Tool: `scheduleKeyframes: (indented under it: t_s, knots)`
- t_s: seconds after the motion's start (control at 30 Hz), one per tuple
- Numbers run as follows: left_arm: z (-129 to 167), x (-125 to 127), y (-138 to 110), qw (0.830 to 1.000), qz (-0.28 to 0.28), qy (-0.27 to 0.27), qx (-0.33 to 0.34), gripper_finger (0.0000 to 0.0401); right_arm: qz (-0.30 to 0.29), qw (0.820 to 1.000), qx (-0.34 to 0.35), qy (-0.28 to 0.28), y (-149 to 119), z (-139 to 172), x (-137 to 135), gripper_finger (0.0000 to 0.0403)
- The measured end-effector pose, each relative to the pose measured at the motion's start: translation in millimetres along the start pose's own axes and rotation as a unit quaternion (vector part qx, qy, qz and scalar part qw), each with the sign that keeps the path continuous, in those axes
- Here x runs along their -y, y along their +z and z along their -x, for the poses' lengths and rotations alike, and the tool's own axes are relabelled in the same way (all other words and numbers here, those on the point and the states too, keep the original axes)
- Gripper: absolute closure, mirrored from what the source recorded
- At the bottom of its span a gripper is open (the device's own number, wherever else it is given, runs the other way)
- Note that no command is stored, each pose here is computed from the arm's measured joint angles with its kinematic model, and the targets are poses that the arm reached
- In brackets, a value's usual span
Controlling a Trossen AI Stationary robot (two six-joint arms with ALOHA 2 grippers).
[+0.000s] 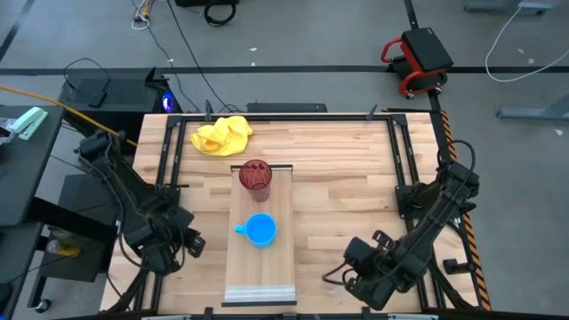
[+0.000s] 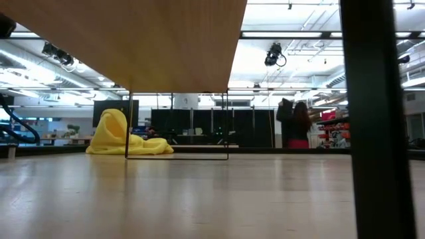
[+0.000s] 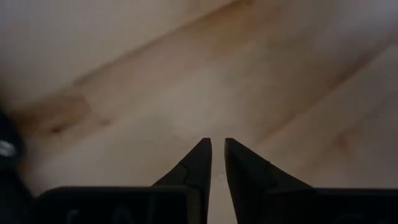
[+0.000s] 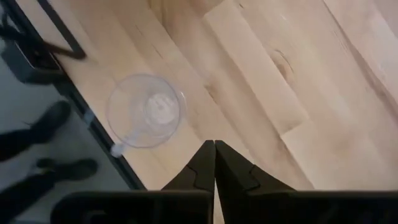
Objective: Stack small to large cups/mugs on shelf
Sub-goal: Put the transparent mug on the shelf
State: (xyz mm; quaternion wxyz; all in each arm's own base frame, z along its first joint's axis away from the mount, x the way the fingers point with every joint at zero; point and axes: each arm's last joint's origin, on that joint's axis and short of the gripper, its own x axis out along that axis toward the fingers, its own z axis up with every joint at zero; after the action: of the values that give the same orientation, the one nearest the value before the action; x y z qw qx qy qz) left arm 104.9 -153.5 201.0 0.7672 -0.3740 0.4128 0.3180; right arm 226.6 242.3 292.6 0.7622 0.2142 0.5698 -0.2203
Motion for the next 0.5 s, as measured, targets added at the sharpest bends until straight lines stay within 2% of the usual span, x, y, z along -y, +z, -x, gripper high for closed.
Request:
scheduleKeyframes:
  t_s: [0.2,0.33,0.5]
  knots:
    - [-2.3,4.2,-3.7,0.999,0.017,-0.025,-0.015,0.0346,0.033,0.999,-0.032,-0.005,-12.3,-18.9,2.0,0.0357]
    - [-2.3,4.3,-3.5,0.999,0.018,-0.026,-0.013,0.035,0.028,0.999,-0.039,0.025,-17.9,-42.4,-1.5,0.0342]
    - [-2.3,4.3,-3.5,0.999,0.018,-0.027,-0.013,0.0346,0.005,0.998,-0.032,0.05,-7.8,-56.3,-3.6,0.0339]
